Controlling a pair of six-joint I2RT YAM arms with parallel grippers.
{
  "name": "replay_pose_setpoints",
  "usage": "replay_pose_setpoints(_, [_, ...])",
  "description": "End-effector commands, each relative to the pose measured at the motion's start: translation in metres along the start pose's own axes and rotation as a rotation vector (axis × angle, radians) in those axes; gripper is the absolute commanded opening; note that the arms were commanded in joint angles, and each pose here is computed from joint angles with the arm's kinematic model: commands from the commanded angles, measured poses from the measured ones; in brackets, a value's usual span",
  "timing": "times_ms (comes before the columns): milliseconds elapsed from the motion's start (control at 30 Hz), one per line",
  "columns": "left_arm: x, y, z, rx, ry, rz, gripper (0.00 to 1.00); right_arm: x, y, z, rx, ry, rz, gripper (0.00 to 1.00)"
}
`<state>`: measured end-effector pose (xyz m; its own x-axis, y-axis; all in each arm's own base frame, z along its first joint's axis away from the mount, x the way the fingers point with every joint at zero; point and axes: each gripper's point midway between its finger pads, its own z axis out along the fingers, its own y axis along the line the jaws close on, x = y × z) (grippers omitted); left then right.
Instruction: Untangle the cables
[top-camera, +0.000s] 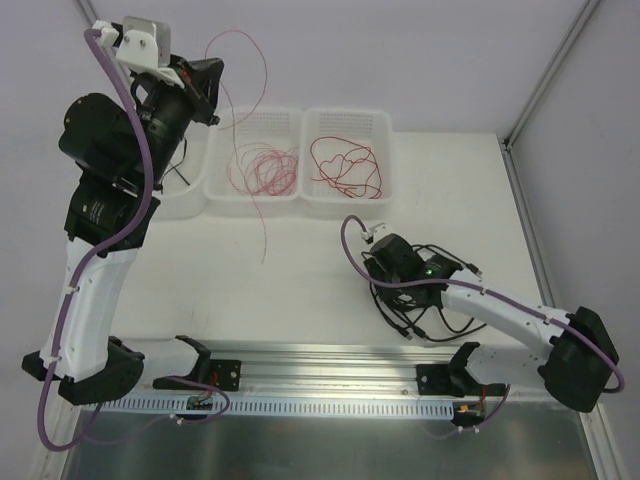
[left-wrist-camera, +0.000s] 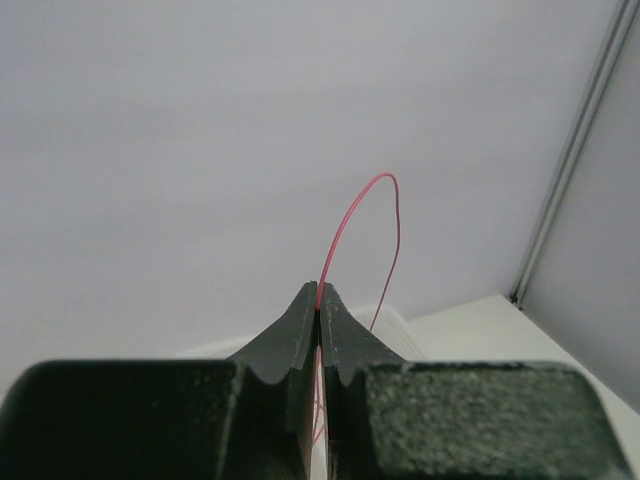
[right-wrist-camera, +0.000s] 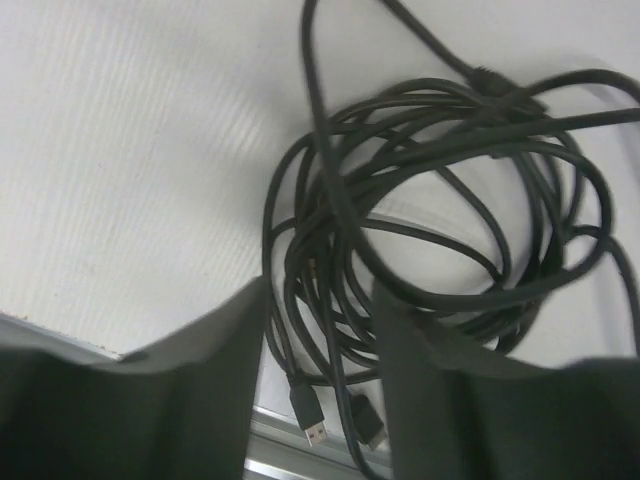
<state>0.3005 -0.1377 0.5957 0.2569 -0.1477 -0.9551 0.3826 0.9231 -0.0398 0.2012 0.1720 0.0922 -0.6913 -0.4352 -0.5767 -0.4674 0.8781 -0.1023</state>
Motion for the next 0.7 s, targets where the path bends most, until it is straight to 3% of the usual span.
replay_pose_setpoints(0, [-0.036,0.012,0.013,-0.048,-0.083,0.115,0.0,-0.014,0.026,0.01,-0.11,-0.03,0.036,0.53])
replay_pose_setpoints(100, [-0.054,0.013,0.03,-0.055,-0.126,0.166,0.0,-0.011,0.036,0.013,-0.156,-0.005,0.033,0.71])
replay_pose_setpoints(267, [-0.084,0.014,0.053,-0.075,-0.229,0.253,0.0,-0.014,0.046,0.0,-0.209,-0.021,0.019,0.87])
replay_pose_setpoints(467, [-0.097,0.026,0.076,-0.136,-0.333,0.345,0.0,-0.031,0.064,-0.029,-0.333,-0.113,0.008,0.89])
replay_pose_setpoints(667, [-0.068,0.038,0.113,-0.153,-0.317,0.423,0.0,-0.056,0.072,-0.051,-0.402,-0.2,-0.033,0.89])
